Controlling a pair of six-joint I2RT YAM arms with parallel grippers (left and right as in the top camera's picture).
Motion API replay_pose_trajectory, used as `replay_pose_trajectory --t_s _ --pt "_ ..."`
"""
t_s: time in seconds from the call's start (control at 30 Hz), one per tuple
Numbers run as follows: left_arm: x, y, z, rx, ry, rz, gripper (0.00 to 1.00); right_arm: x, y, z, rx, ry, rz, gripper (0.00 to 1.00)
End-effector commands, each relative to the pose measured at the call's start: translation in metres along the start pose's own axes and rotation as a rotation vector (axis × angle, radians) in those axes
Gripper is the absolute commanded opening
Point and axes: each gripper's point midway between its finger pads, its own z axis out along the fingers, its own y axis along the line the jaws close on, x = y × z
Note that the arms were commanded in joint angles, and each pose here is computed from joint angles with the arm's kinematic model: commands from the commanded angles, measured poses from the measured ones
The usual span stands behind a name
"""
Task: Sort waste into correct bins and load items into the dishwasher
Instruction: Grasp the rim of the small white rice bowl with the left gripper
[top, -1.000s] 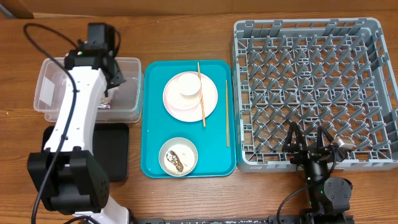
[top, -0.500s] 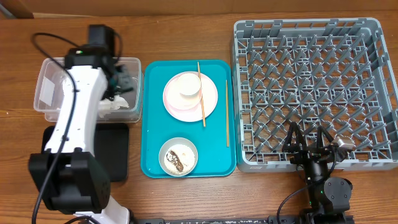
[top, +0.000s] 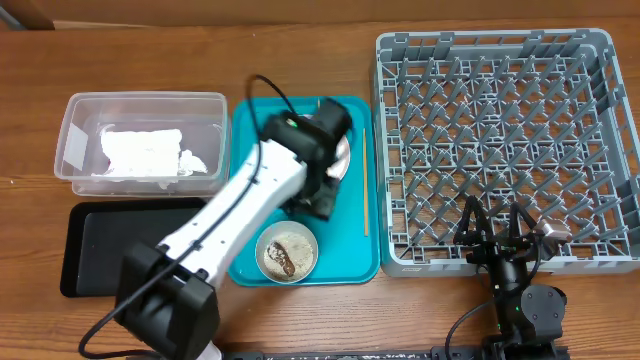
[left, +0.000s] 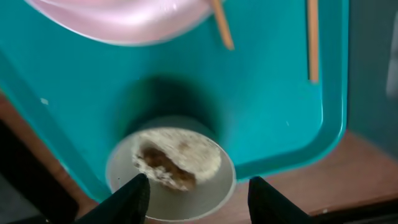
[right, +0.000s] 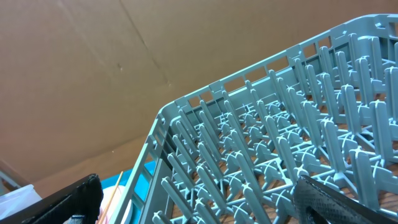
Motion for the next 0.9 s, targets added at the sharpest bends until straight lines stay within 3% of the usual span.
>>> replay_pose_trajectory --t_s 0.0,0.57,0.77,0.87 --pt "0.024 -0.014 0.011 -0.017 0.04 0.006 0.53 0.001 -0.002 0.0 0.005 -0.006 0.0 1.0" --pt "0.065 -0.025 0.076 -0.058 0.109 0.016 0.5 0.001 -0.002 0.0 0.005 -0.006 0.0 1.0" --pt "0.051 -0.028 0.082 -0.04 0.047 0.012 0.3 0.001 -0.002 0.0 0.005 -0.006 0.0 1.0" --pt "0.048 -0.027 0.082 -0.051 0.031 0.012 0.29 0.001 -0.002 0.0 0.005 -0.006 0.0 1.0"
